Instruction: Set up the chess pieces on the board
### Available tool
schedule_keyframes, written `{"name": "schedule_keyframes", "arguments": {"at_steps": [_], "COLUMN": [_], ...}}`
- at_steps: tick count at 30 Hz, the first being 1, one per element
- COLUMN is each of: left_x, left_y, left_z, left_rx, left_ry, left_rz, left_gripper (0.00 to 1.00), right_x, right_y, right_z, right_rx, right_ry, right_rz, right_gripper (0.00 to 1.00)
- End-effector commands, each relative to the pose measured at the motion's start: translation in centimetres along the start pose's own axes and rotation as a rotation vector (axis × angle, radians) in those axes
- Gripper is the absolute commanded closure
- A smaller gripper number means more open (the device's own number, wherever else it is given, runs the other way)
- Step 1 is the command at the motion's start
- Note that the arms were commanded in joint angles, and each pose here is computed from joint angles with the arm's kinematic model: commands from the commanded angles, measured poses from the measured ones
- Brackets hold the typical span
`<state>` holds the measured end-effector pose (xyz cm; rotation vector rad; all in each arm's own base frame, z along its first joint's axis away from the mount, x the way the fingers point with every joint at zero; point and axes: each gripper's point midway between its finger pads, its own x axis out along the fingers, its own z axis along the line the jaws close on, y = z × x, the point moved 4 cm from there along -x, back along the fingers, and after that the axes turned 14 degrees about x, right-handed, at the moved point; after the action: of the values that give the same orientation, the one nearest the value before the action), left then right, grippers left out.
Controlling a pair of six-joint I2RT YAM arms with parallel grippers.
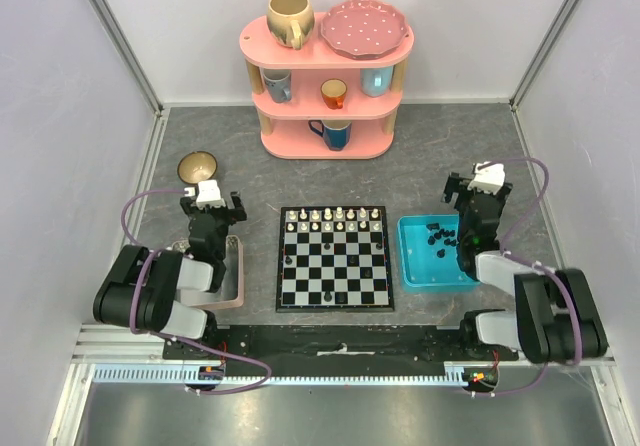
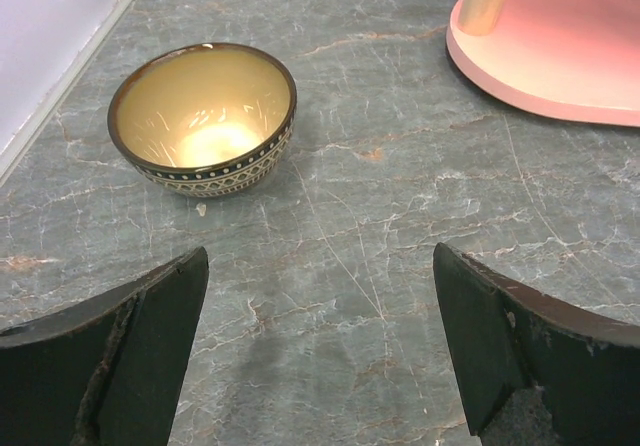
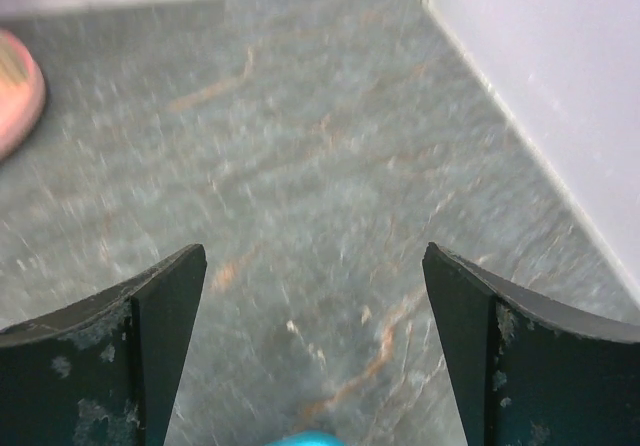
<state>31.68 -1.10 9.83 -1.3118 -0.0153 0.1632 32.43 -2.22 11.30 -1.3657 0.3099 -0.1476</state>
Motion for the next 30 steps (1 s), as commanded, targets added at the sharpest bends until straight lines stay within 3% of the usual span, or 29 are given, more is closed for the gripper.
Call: {"name": "schedule_keyframes", "arguments": {"at_steps": [1,4,5,6,8,13,19,21,26,30], "left_x": [0.2,0.1,0.0,-0.1,0.9,0.8,-1.5,-2.3,-5.7,-8.9], "left_y": [-2.0,-2.3,-1.5,-2.5,-5.1,-10.8,-13.5,-14.5,-15.8,-19.0], "left_z": [0.8,0.9,1.4,1.3,1.8,2.2,0.4,-0.7,-2.9,-2.6], "left_rx": [0.003,0.003,0.018,0.017,0.020,-0.152,-0.182,-0.250,-0.232,-0.212], "left_ry": [-0.033,-0.036,-0.084,-0.103,-0.135,-0.150,-0.023,0.070,0.335,0.483], "left_rz": [-0.066,-0.082,-0.024,-0.023,-0.006,0.049,0.213,0.248,0.417,0.384], "left_gripper": [0.01,0.01,0.01,0.01,0.01,0.01,0.01,0.01,0.01,0.01], "right_x": [0.3,-0.1,-0.2,-0.5,-0.6,-2.0,-3.3,-3.8,-4.7,-5.2], "right_y": [-6.5,-9.5,-9.9,-8.7,-9.9,-10.5,-10.2,-9.6,-9.2,-7.1], "right_z": [1.3,2.4,2.4,1.8,2.0,3.2,2.3,2.1,2.7,2.6], "right_rx": [0.076,0.138,0.144,0.133,0.194,0.244,0.212,0.212,0.233,0.245], "right_ry": [0.017,0.014,0.032,0.083,0.126,0.050,0.136,0.149,0.111,0.121], "right_rz": [-0.072,-0.012,0.014,0.098,0.116,0.179,0.299,0.343,0.415,0.476], "right_gripper": [0.02,0.02,0.02,0.02,0.02,0.02,0.02,0.02,0.02,0.04]}}
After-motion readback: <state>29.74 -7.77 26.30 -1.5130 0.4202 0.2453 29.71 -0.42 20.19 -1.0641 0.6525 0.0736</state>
